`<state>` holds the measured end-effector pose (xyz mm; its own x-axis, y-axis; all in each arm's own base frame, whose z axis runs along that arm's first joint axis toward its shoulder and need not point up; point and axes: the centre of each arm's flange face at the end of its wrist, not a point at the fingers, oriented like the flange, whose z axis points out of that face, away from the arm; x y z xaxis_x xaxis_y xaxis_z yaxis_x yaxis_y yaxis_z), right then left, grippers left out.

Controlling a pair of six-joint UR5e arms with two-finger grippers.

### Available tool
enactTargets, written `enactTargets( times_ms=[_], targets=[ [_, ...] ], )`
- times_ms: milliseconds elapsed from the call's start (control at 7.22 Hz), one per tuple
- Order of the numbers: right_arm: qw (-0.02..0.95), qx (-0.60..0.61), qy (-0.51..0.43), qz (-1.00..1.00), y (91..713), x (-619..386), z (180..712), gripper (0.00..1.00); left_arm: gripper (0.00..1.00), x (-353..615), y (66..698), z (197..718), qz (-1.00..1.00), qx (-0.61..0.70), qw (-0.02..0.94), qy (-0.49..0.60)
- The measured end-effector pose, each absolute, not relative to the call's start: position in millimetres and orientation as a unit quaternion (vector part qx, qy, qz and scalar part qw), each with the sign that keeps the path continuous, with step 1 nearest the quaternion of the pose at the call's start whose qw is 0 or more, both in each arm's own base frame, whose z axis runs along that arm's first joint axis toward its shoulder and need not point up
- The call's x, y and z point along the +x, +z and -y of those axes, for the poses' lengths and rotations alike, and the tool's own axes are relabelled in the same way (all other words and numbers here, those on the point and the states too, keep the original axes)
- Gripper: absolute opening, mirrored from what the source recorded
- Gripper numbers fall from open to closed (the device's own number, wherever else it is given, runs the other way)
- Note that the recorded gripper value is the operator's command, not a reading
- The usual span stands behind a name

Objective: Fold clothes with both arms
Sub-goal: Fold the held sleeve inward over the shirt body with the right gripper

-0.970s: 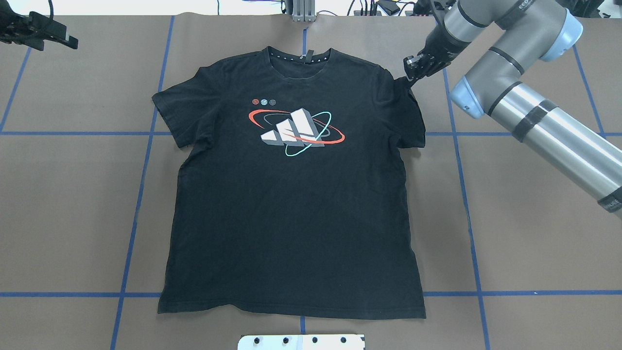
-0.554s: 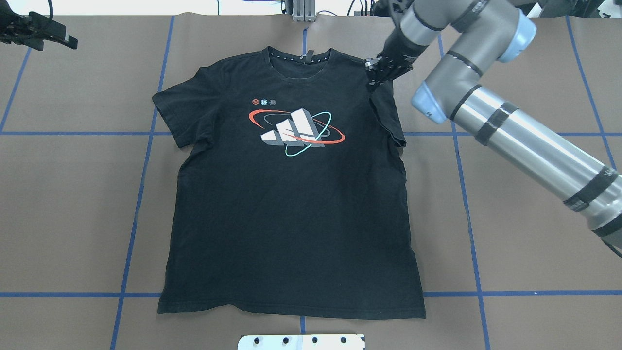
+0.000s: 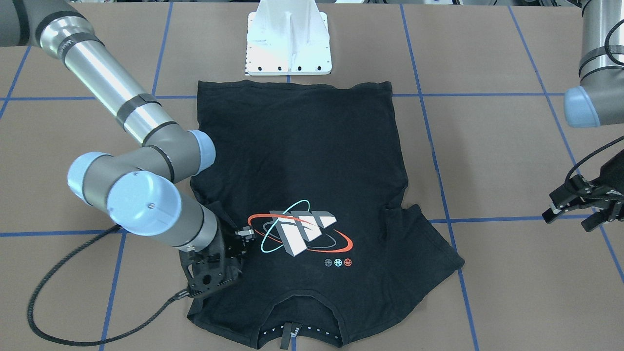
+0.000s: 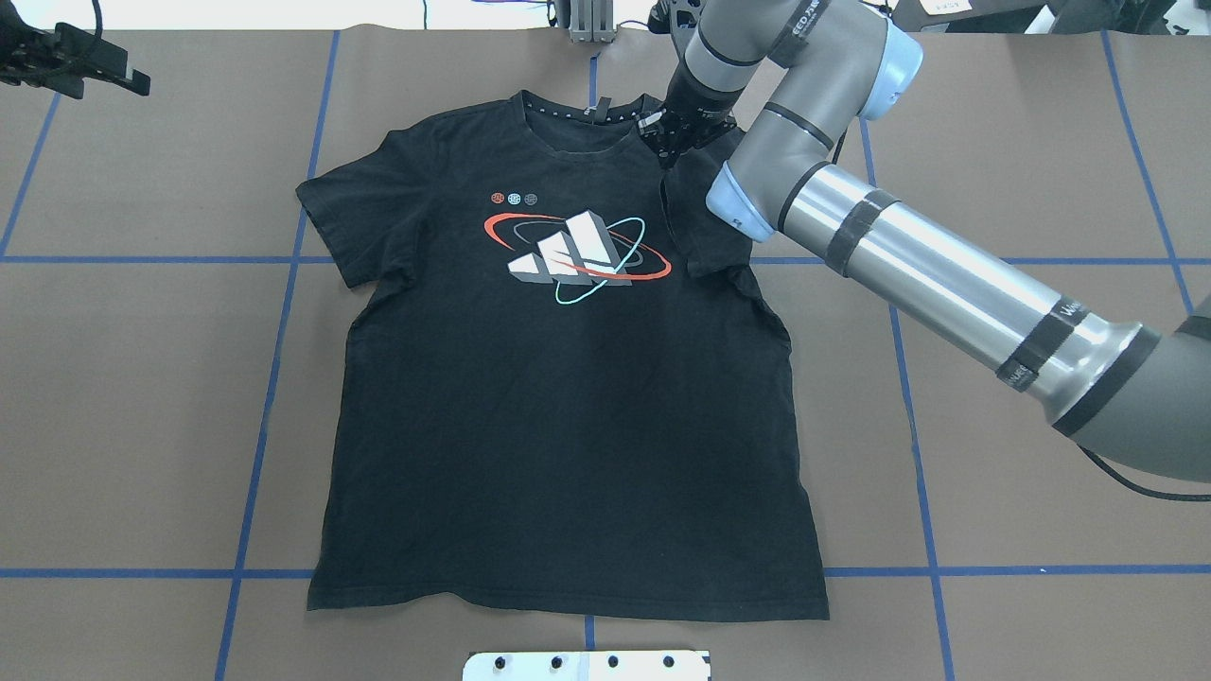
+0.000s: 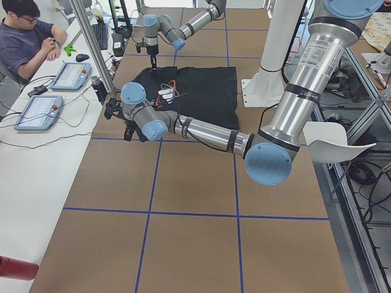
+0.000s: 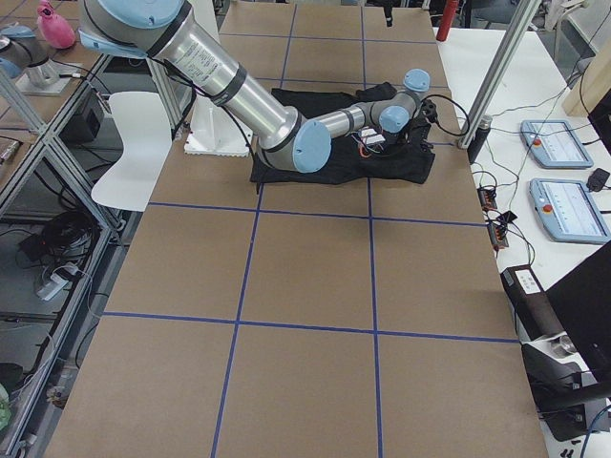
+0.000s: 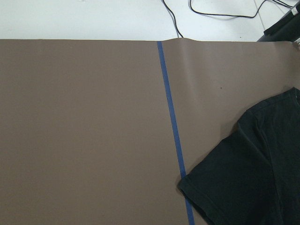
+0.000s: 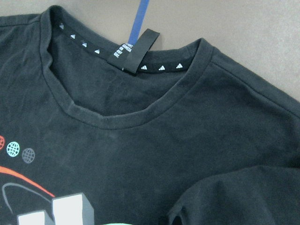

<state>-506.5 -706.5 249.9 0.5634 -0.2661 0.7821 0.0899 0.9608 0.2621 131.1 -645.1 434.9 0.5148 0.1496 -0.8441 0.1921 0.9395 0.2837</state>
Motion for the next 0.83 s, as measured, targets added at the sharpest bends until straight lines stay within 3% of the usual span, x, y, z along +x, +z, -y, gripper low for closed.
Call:
enactTargets(
  times_ms=[554, 693, 831],
  targets=[
    [0.888, 0.121, -0.104, 0.432, 226.9, -546.9, 699.5, 0.0, 1.0, 129.6, 433.9, 645.8, -0.492, 0.175, 0.853, -0.013],
    [0.887, 0.122, -0.107, 0.432, 225.0, -552.9, 695.5, 0.39, 1.0, 129.4, 433.5, 646.0, -0.492, 0.175, 0.852, -0.013],
    [0.887, 0.122, -0.108, 0.432, 224.4, -555.7, 693.5, 0.99, 1.0, 129.4, 433.3, 646.1, -0.493, 0.175, 0.852, -0.014]
  ],
)
